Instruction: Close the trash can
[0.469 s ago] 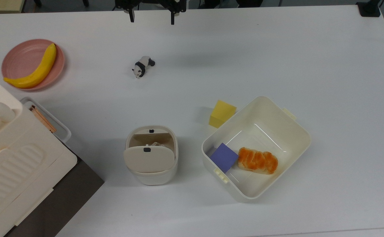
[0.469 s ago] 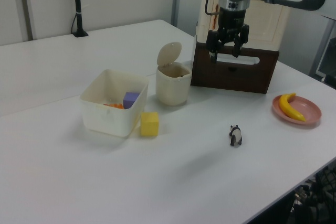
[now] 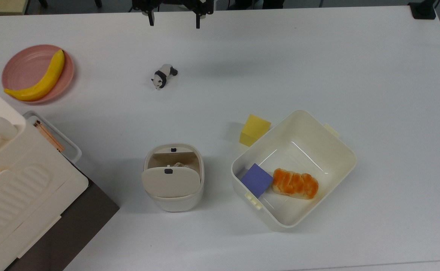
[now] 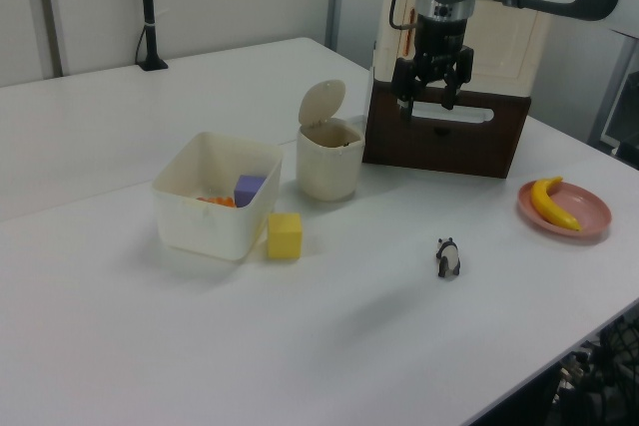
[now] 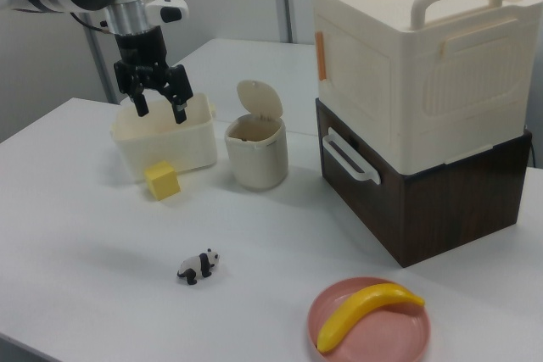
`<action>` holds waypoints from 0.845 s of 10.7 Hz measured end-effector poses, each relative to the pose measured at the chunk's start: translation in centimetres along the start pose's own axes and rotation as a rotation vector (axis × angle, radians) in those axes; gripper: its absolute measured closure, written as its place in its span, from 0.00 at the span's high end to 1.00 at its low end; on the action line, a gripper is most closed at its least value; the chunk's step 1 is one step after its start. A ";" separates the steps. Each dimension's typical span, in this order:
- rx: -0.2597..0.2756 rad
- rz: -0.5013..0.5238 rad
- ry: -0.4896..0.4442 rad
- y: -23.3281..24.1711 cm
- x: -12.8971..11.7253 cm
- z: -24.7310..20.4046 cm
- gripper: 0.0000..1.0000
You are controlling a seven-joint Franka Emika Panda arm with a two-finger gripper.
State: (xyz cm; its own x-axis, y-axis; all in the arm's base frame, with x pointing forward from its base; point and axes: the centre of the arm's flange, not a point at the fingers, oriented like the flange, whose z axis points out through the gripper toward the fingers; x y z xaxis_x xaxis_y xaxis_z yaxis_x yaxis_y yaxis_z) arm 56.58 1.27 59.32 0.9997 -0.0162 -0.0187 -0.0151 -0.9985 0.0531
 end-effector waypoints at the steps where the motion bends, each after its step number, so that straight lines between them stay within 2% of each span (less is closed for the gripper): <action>1: 0.000 0.000 0.000 0.0 0.0 0.0 1.00; 3: 0.000 0.000 0.000 0.0 0.0 0.0 1.00; 4: 0.000 -0.001 0.000 0.0 0.0 0.0 0.94; 5: 0.000 -0.005 0.000 0.0 0.0 0.0 0.77; 7: 0.000 -0.023 0.000 -0.1 0.0 0.0 0.64; 9: 0.000 -0.034 0.000 -0.2 0.0 0.0 0.30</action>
State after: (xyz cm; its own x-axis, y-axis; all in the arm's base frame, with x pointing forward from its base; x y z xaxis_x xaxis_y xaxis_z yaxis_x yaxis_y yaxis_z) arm 56.58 1.44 59.32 0.9996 0.0178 -0.0205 0.0189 -0.9984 0.0525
